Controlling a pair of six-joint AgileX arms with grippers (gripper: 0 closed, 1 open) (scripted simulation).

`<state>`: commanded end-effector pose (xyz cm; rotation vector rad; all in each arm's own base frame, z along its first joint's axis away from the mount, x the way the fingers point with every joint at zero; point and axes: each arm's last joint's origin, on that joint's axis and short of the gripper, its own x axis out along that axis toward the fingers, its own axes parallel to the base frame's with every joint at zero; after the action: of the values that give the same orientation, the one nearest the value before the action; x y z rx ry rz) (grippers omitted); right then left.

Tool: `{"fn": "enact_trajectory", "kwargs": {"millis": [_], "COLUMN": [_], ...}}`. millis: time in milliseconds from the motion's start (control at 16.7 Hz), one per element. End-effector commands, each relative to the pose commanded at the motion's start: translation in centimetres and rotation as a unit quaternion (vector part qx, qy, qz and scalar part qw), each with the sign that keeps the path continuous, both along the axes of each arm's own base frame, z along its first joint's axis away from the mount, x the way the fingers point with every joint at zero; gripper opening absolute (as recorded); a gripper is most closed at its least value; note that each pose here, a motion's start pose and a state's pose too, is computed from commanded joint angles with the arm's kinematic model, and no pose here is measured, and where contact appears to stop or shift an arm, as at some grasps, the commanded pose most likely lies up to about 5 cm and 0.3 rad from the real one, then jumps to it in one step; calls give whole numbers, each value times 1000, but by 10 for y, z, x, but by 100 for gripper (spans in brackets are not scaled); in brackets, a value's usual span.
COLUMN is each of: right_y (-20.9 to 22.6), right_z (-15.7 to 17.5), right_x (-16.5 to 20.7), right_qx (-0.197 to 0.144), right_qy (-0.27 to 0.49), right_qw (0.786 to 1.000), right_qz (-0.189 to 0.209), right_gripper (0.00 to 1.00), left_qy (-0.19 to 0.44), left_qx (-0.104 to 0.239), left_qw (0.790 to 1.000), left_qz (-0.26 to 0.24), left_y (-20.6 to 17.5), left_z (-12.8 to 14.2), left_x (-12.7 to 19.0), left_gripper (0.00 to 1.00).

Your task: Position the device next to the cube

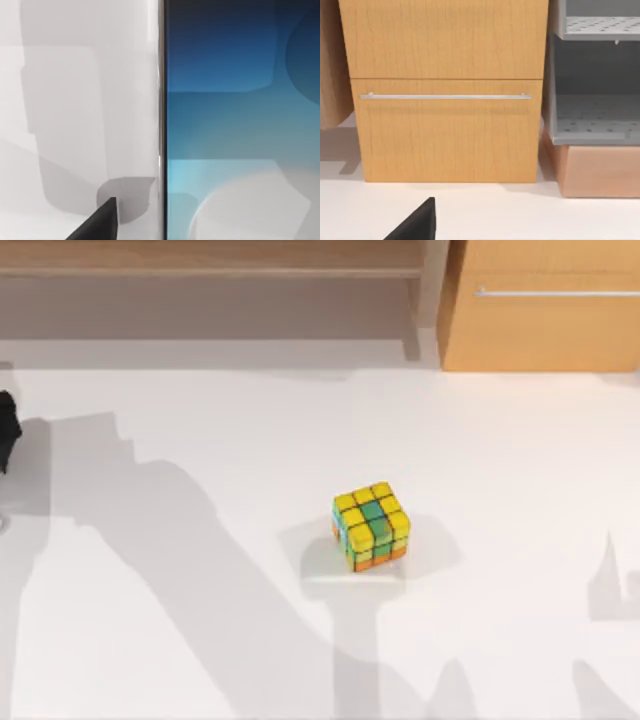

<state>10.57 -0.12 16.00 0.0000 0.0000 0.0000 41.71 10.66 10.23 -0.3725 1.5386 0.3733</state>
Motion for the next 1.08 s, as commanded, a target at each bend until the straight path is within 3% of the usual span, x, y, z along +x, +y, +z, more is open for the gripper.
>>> {"fn": "enact_trajectory", "kwargs": {"millis": [60,840,1080], "right_y": [0,0,0], "right_z": [0,0,0], "right_x": [0,0,0], "right_qx": [0,0,0], "right_qy": [0,0,0], "right_qw": [1000,1000,1000], "right_qz": [0,0,0], "right_gripper": [100,100,100], "left_qy": [0,0,0], "left_qx": [0,0,0], "left_qw": [1000,1000,1000], "left_qz": [0,0,0], "left_y": [0,0,0], "left_z": [0,0,0], "left_x": [0,0,0], "left_gripper": [100,2,0]}}
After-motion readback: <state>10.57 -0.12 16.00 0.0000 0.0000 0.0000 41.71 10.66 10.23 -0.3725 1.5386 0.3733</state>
